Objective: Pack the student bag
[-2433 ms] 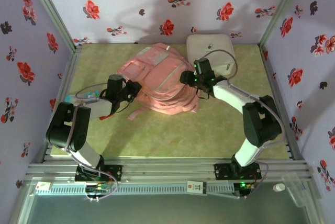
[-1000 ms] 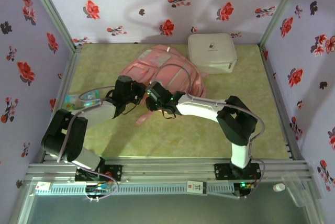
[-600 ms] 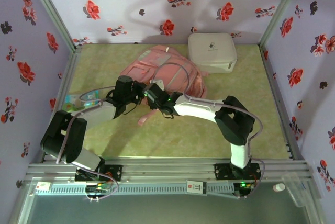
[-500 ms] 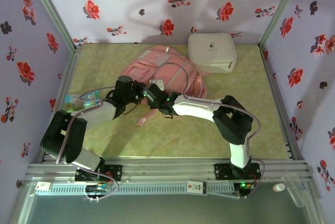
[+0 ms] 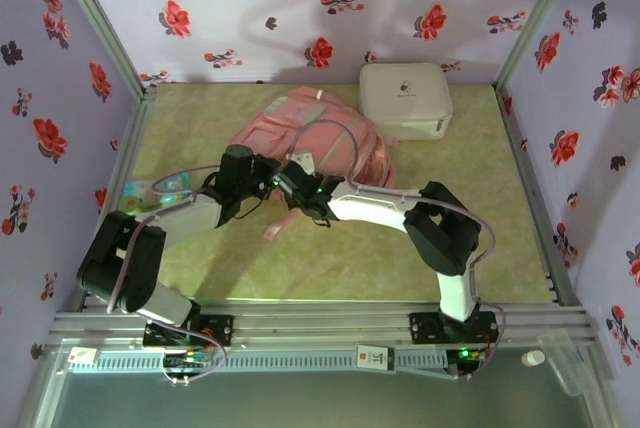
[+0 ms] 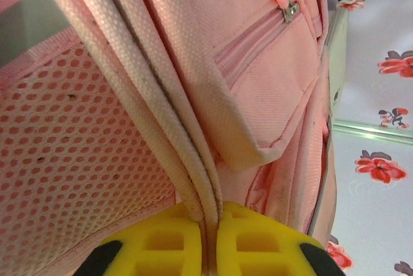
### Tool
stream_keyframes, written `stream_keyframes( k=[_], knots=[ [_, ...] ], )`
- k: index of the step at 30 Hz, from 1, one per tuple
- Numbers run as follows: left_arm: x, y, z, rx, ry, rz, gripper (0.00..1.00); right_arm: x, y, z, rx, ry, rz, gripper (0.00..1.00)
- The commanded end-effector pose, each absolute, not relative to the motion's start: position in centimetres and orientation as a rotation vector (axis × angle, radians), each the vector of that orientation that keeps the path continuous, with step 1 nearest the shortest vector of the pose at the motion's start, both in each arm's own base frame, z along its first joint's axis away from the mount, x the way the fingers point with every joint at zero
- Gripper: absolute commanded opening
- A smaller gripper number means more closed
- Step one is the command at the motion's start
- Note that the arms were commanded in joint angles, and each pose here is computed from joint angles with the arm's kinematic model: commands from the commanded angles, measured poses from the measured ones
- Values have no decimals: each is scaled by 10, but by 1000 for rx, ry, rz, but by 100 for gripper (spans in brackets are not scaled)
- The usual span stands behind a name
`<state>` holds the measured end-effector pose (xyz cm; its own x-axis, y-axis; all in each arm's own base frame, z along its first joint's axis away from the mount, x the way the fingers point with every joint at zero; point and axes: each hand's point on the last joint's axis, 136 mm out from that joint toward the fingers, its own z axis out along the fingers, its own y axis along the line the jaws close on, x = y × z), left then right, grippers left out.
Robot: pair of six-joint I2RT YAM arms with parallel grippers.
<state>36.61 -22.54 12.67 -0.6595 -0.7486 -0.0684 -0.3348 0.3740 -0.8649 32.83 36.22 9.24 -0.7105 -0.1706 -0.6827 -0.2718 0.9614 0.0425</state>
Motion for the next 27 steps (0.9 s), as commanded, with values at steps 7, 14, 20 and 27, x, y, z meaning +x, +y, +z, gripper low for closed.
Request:
stream_keyframes(
  k=[7,14,20,27],
  knots=[
    [365,-217,127,-895,2207,-1175,5,308,289,97,-218,2440,87,10],
    [365,-215,122,-894,2216,-1162,5,299,253,91,-159,2478,31,10],
    [365,-216,125,-877,2219,-1157,5,297,252,95,-160,2495,92,11],
    [366,-221,125,-861,2224,-1184,6,302,262,95,-231,2507,118,20]
  ],
)
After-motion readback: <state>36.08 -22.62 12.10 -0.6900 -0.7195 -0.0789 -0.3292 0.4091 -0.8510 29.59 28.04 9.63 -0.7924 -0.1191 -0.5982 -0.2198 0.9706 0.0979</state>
